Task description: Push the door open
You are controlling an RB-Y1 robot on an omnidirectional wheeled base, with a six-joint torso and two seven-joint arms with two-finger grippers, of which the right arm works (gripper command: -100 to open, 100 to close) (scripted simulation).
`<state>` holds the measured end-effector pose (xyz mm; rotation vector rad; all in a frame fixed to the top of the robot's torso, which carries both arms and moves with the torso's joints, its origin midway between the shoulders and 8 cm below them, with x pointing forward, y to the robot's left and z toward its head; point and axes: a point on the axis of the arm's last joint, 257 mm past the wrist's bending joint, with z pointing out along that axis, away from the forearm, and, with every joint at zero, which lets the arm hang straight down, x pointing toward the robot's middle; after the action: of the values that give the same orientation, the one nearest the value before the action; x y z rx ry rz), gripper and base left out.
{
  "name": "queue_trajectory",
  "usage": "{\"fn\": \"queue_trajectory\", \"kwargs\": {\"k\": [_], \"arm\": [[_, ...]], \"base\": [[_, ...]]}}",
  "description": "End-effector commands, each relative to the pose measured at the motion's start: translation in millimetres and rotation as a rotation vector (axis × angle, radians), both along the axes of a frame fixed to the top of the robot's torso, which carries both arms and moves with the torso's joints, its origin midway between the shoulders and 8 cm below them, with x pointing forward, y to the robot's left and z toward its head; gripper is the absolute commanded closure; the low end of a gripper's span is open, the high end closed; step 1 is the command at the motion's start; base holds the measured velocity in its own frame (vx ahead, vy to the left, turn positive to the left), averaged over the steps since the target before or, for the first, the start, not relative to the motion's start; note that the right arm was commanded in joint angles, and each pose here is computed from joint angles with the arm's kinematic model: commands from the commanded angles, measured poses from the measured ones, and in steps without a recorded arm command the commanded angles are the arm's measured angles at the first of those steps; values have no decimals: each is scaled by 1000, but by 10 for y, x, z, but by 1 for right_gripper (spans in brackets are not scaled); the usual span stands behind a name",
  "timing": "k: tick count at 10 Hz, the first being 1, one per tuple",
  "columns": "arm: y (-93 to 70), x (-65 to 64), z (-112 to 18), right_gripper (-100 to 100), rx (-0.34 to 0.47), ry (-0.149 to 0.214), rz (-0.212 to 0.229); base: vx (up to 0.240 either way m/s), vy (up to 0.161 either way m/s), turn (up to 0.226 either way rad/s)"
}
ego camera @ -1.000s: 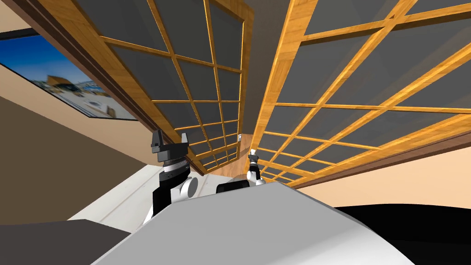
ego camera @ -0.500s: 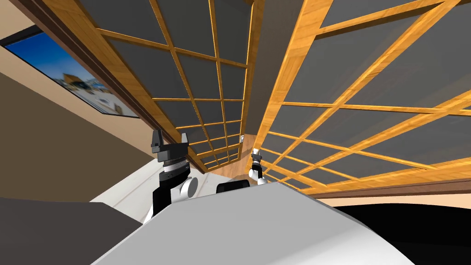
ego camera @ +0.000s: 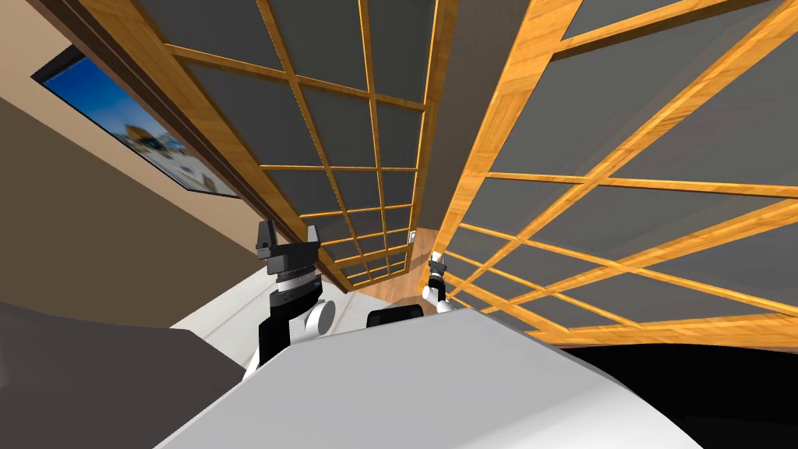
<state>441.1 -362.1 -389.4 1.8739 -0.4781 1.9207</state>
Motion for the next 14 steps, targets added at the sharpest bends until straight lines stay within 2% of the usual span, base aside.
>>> {"fn": "queue_trajectory", "kwargs": {"k": [1, 2, 4, 5, 6, 12, 13, 14], "arm": [[-211, -111, 35, 100, -23, -1, -37], [-333, -158, 50, 100, -27, -4, -70], [-324, -236, -105, 100, -25, 38, -70], [-333, -158, 50, 100, -27, -4, -70], [-457, -211, 65, 100, -31, -7, -105], [-457, -211, 65, 100, -31, -7, -105], [-582, -269, 79, 100, -34, -10, -142], [-582, -269, 79, 100, -34, -10, -142]], "base": [[5, -10, 18], [20, -33, 95], [26, -24, 33], [4, -8, -24], [6, -24, 149], [8, -10, 10], [24, -25, 134], [38, -44, 68]]}}
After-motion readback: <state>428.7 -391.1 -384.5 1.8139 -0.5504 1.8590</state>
